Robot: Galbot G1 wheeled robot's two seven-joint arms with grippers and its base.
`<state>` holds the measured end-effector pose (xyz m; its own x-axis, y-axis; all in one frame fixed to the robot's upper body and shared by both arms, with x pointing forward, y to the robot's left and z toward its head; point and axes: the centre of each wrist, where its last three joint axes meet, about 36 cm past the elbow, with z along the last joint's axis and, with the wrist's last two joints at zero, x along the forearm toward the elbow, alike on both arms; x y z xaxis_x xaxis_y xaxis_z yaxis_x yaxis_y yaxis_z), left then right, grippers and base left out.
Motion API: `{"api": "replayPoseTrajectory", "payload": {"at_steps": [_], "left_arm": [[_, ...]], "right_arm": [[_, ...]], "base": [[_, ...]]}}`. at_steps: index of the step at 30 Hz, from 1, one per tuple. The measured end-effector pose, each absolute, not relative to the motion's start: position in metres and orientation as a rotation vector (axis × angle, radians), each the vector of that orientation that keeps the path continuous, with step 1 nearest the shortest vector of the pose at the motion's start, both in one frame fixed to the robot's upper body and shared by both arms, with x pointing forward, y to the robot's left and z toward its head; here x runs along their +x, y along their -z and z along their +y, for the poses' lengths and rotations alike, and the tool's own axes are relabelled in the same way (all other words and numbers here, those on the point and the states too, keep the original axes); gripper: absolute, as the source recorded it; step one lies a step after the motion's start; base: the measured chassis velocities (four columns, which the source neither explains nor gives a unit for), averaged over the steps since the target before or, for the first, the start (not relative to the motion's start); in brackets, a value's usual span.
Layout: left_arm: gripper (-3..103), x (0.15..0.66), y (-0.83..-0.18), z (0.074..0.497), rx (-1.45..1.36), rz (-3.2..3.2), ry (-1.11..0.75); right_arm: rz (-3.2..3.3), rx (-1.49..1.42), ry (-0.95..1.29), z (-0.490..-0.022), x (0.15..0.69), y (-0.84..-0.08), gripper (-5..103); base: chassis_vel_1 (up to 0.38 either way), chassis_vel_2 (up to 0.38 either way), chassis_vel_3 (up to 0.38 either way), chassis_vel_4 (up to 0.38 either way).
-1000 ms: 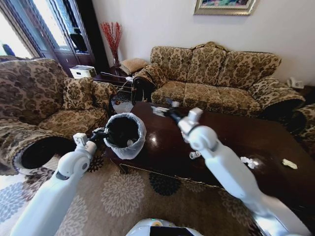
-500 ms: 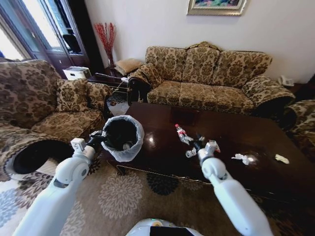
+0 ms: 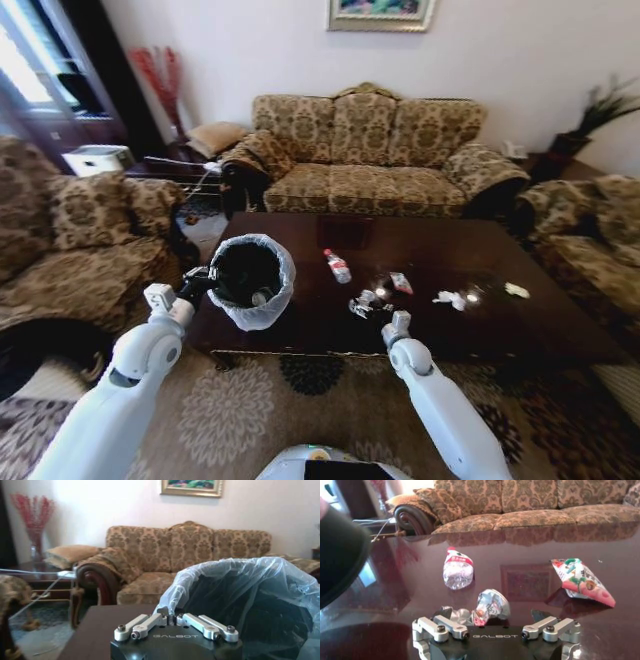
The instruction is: Move to the front of the table and place the trash on the table into the trash bin.
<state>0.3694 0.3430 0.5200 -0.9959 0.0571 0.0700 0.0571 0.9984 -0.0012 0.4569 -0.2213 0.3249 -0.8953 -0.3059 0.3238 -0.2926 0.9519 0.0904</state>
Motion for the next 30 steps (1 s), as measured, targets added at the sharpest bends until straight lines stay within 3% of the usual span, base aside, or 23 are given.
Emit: {"api": "replayPoseTrajectory", "payload": {"at_steps": [10,19,23,25,28,30], "left_arm": [[3,0.371,-0.517,0.342,-0.087,-3.071,-0.015],[3,0.373,-0.516,0.340,-0.115,-3.070,-0.020],[3,0.373,-0.517,0.340,-0.116,-3.075,-0.026],[3,0.374,-0.517,0.340,-0.117,-3.078,-0.027],[3,0.375,-0.518,0.340,-0.120,-3.083,-0.028],[3,0.375,-0.518,0.341,-0.120,-3.083,-0.031]], "right_arm": [[-2.713,0.732,-0.082,-0.207,0.462,-0.328,100],[-2.691,0.737,-0.144,-0.198,0.482,-0.324,102],[-2.668,0.743,-0.171,-0.200,0.488,-0.319,88],[-2.662,0.743,-0.173,-0.201,0.488,-0.318,88],[-2.655,0.740,-0.176,-0.203,0.488,-0.317,79],[-2.654,0.739,-0.180,-0.202,0.488,-0.317,68]], "base": [[-0.017,-0.005,-0.010,-0.010],[0.000,0.000,0.000,0.000],[0.000,0.000,0.000,0.000],[0.000,0.000,0.000,0.000],[0.000,0.000,0.000,0.000],[0.000,0.000,0.000,0.000]]}}
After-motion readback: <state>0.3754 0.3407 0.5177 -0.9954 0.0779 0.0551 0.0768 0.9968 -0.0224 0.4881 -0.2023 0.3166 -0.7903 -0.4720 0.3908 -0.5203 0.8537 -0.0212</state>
